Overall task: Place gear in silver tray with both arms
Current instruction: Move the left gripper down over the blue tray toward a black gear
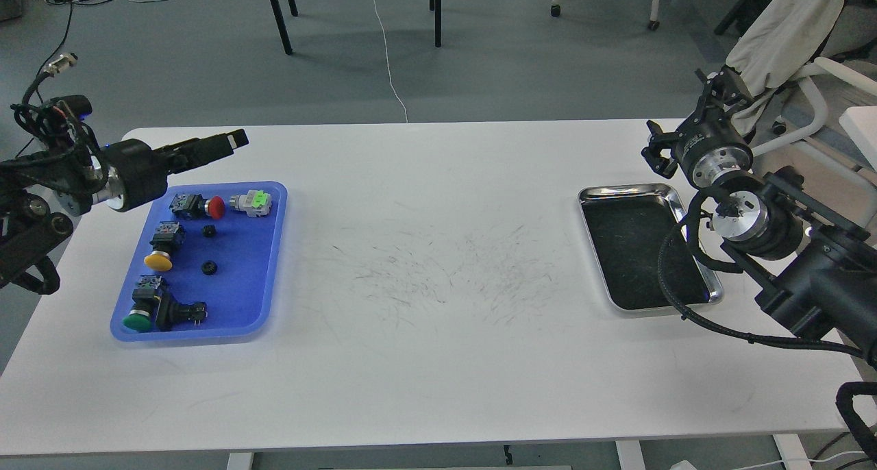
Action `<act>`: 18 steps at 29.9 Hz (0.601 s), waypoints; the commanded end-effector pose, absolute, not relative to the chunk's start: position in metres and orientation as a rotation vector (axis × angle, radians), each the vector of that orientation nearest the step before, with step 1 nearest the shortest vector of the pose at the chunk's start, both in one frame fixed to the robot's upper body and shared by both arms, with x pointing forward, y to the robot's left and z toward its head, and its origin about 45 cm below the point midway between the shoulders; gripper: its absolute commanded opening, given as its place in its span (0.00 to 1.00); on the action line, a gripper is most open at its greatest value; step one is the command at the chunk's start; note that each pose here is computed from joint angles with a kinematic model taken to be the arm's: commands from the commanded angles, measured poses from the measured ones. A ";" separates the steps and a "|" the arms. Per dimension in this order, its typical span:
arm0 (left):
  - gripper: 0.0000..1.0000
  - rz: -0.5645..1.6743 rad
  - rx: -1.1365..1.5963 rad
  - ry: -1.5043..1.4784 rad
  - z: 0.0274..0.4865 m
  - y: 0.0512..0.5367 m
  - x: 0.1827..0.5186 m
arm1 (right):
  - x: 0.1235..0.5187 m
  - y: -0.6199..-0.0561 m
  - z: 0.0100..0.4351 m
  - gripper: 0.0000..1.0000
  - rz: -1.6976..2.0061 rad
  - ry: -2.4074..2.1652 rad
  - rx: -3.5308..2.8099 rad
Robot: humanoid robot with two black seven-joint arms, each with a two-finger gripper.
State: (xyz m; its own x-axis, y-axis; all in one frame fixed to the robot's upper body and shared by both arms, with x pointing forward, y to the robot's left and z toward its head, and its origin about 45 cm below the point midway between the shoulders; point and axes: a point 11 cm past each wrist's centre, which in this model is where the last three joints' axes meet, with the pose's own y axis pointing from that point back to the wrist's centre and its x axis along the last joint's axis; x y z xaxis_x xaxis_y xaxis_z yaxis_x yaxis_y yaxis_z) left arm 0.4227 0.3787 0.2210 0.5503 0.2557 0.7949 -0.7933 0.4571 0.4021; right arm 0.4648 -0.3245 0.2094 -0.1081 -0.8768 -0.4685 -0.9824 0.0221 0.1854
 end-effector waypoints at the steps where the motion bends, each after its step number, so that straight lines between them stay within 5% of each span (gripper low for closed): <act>1: 0.99 0.729 0.924 -0.829 0.197 0.385 0.412 | 0.465 -0.324 0.210 0.99 0.690 2.072 -1.934; 18: 0.94 0.677 1.169 -0.875 0.145 0.431 0.391 | 0.466 -0.322 0.211 0.99 0.683 2.082 -1.938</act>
State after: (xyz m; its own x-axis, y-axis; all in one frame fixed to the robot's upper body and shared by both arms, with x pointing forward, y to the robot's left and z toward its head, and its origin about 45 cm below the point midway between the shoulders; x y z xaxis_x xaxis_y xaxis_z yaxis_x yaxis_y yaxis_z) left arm 0.3914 0.4281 0.1498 0.5021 0.0255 0.8644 -0.8332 0.2820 0.4757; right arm 0.4663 -0.3220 0.2110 -0.1088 -0.8815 -0.4594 -0.9823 0.0245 0.1856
